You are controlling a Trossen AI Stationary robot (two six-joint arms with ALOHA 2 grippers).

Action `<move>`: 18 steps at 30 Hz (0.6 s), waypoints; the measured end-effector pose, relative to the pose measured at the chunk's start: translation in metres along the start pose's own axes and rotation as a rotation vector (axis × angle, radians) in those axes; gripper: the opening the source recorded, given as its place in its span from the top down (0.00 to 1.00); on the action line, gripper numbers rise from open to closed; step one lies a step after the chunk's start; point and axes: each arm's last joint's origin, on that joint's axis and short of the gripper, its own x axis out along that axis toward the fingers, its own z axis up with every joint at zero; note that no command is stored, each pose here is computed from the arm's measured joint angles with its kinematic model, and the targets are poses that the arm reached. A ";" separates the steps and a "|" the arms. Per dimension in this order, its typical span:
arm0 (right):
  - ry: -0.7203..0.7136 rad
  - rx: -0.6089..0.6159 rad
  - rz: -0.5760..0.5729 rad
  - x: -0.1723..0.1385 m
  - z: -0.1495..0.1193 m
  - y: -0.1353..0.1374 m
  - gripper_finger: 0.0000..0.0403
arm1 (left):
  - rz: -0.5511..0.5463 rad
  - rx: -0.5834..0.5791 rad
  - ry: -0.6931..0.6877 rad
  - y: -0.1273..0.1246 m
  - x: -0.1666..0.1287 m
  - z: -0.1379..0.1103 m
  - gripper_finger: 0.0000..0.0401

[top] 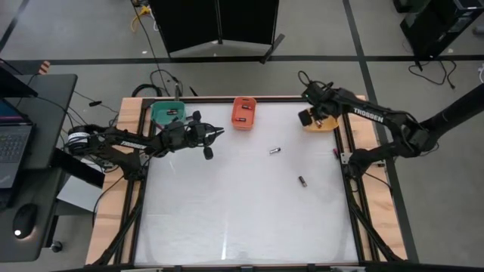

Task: Sort batteries
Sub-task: Put the bottom silver battery into the yellow container

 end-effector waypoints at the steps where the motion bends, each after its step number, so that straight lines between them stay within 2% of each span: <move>1: 0.004 0.005 -0.004 0.004 -0.001 -0.002 0.84 | 0.000 0.000 0.000 0.000 0.000 0.000 0.87; 10: -0.013 0.014 -0.010 0.037 -0.014 -0.007 0.84 | 0.000 -0.002 0.000 0.000 0.000 0.000 0.87; 18: -0.058 0.025 0.002 0.052 -0.021 -0.006 0.85 | 0.000 -0.001 0.000 0.000 0.000 0.000 0.87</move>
